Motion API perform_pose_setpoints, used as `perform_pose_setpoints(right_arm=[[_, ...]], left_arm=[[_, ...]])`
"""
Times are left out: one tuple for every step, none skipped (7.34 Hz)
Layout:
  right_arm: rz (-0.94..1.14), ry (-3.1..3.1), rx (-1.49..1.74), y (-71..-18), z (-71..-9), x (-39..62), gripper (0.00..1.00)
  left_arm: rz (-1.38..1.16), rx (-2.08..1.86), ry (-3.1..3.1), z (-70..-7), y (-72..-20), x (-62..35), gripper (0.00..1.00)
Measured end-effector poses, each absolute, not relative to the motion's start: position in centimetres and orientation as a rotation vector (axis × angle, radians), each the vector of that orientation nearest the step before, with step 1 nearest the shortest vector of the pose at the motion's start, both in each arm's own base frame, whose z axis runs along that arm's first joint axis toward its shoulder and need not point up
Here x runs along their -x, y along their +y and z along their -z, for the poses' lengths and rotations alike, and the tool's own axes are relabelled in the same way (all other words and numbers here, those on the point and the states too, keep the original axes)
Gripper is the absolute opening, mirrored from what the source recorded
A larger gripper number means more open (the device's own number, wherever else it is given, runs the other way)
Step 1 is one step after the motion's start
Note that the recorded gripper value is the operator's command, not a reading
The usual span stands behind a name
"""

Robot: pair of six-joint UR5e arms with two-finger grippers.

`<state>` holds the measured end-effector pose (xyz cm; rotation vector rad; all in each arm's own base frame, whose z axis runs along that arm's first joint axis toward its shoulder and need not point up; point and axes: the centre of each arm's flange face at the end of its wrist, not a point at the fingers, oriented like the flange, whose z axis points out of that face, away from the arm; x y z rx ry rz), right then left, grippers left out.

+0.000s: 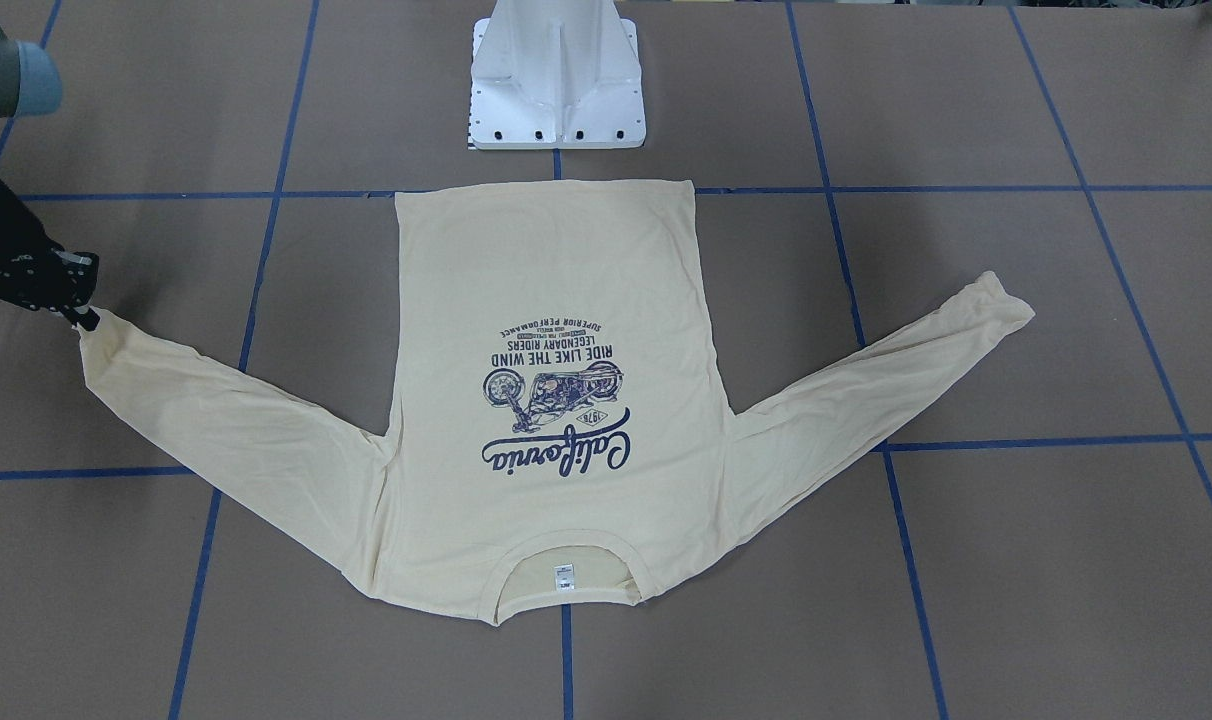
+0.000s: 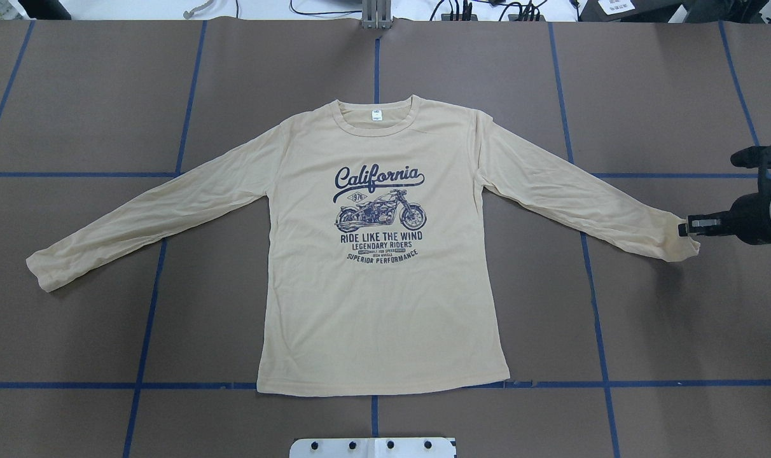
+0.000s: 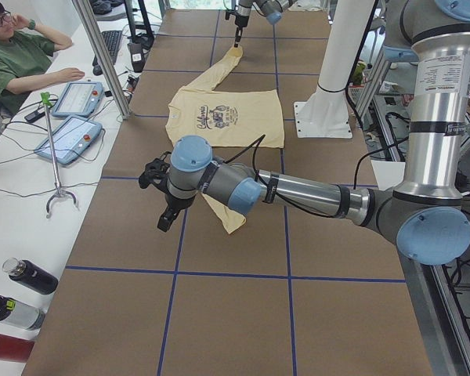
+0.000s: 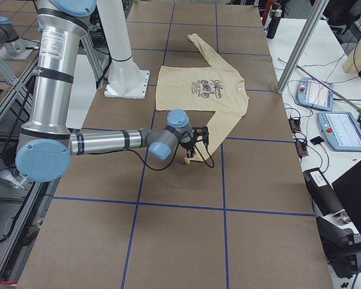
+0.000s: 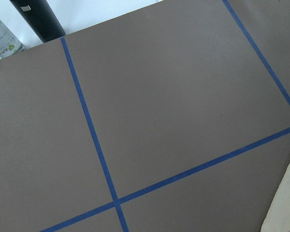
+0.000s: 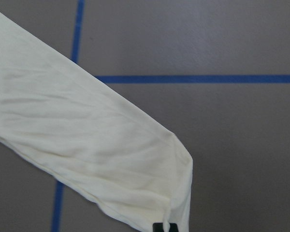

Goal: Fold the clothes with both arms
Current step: 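Grasp the sleeve cuff nearest the right gripper with the right gripper, then fold the held sleeve across the shirt front toward the collar, release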

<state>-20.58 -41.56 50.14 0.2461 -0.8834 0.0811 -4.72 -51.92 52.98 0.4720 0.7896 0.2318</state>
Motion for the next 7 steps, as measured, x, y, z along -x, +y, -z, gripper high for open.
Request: perform_pose_setpoints(right_arm=[[-0.107, -0.889, -0.247, -43.2, -44.8, 21.5, 0.0], [-0.155, -0.9, -0.248, -45.5, -39.4, 22.9, 0.0], [-0.213, -0.894, -0.249, -48.0, -33.4, 25.1, 0.0], [-0.266, -0.862, -0.249, -49.7, -27.1, 28.2, 0.0], [-0.321, -0.833, -0.255, -50.5, -21.4, 31.6, 0.0], [-0.371, -0.825, -0.268, -51.1, -17.2, 34.6, 0.0], [-0.42, -0.828, -0.286, -52.2, -13.0, 37.9, 0.0]], left_arm=[[-0.232, -0.472, 0.79, -53.0, -51.9, 4.7, 1.0], [-0.232, -0.472, 0.79, -53.0, -51.9, 4.7, 1.0], [-0.232, -0.472, 0.79, -53.0, -51.9, 4.7, 1.0], [-0.231, -0.471, 0.79, -53.0, -51.9, 4.7, 1.0], [-0.231, -0.471, 0.79, -53.1, -51.9, 4.7, 1.0], [-0.231, -0.47, 0.79, -53.1, -51.9, 4.7, 1.0], [-0.23, -0.469, 0.79, -53.1, -51.9, 4.7, 1.0]])
